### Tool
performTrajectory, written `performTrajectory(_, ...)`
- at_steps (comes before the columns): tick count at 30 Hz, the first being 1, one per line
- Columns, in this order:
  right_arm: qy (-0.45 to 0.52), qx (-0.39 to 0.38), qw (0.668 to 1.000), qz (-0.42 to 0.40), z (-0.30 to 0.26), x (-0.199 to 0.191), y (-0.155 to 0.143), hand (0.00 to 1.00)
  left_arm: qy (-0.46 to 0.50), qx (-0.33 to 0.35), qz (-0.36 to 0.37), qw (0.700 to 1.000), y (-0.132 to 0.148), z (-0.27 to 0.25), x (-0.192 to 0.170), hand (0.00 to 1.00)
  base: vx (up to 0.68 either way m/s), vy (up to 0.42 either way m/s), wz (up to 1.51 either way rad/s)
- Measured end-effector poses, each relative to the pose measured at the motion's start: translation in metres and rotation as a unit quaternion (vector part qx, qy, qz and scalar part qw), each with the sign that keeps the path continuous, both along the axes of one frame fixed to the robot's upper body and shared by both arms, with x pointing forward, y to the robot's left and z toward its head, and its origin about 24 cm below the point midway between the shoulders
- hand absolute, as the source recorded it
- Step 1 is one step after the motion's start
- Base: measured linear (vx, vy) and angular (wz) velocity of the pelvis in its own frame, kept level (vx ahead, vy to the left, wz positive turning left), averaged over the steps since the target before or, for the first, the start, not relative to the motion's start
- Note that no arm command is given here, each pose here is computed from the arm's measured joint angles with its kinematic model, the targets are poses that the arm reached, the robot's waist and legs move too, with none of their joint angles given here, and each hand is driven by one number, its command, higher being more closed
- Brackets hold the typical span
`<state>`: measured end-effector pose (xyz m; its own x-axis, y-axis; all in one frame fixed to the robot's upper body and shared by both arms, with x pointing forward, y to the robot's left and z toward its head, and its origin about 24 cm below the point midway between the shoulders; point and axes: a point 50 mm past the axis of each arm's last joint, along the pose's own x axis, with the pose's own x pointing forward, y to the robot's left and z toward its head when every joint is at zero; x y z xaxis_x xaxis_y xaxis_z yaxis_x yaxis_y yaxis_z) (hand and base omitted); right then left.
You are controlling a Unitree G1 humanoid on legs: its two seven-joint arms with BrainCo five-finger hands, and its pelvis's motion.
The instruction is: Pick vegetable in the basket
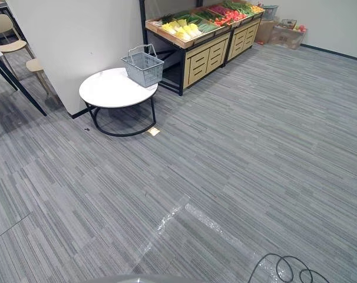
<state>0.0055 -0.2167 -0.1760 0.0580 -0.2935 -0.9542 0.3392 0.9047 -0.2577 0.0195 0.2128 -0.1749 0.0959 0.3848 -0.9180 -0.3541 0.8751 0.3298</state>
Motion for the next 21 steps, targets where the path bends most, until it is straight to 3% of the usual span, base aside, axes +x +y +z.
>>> performTrajectory(7,-0.005,0.005,1.0,0.007,0.0,0.003,-0.001,0.0,-0.006,0.002,-0.028,1.0,0.001,0.001,0.009,0.0,0.0,-0.001,-0.01)
performTrajectory(10,-0.05,0.017,0.998,0.029,0.002,0.034,-0.001,0.0,-0.025,0.006,-0.036,0.999,0.002,0.002,0.025,0.0,-0.07,-0.024,-0.27)
performTrajectory(13,-0.116,0.039,0.992,0.018,0.006,0.064,0.004,0.0,-0.057,0.012,-0.012,0.998,0.01,0.006,0.043,0.0,-0.1,-0.077,-0.06)
performTrajectory(21,-0.152,0.045,0.986,0.045,0.011,0.074,-0.003,0.0,-0.108,-0.008,0.097,0.989,0.005,0.008,0.048,0.0,0.01,-0.117,0.12)
